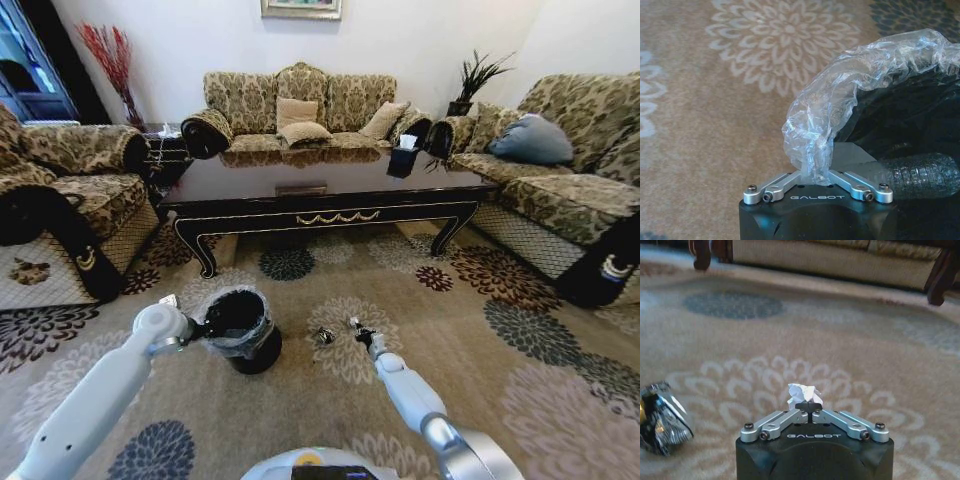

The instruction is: Move to the front of the table and pick up the trash from the floor, then place it into the trash bin.

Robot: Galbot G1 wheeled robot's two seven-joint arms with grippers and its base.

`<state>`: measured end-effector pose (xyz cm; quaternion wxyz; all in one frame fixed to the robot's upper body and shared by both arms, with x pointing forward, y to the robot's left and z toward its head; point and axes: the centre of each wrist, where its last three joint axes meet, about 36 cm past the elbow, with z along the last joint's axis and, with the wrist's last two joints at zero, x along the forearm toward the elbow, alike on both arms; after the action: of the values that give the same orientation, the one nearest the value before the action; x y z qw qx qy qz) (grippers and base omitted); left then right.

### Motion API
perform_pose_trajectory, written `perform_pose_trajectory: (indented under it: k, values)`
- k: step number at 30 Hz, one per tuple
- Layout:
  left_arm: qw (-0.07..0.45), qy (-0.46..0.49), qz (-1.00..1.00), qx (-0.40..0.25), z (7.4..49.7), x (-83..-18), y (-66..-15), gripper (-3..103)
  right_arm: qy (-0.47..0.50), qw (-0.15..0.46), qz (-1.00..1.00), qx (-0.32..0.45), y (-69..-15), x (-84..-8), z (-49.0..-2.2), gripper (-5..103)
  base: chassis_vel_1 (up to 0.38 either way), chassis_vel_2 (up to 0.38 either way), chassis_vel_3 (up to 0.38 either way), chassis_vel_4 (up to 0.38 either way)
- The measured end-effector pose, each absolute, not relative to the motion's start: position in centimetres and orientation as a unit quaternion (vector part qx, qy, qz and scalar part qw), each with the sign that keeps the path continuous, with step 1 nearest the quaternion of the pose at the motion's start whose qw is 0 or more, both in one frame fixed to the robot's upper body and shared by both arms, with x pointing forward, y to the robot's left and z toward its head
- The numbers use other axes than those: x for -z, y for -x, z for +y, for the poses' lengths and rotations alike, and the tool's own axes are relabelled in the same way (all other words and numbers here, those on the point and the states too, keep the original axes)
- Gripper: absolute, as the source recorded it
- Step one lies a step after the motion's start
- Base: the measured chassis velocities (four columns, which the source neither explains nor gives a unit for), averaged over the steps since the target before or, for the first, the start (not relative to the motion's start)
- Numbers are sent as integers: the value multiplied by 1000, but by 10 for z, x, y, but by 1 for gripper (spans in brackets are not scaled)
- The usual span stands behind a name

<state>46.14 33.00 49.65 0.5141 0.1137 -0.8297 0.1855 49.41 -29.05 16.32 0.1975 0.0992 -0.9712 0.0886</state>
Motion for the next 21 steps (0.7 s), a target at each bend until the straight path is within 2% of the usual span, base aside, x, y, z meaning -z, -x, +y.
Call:
perform_pose_trajectory:
  k: [9,12,21]
  values:
    - [522,-71,-831,-178,288,-494,-453,0,-101,136,-982,-84,-455,-220,-311,0,0,0,0,0]
    - [530,-54,-828,-173,269,-491,-451,0,-102,92,-987,-85,-423,-266,-315,0,0,0,0,0]
    - [542,-5,-828,-142,223,-488,-440,0,-138,35,-985,-96,-347,-338,-312,0,0,0,0,0]
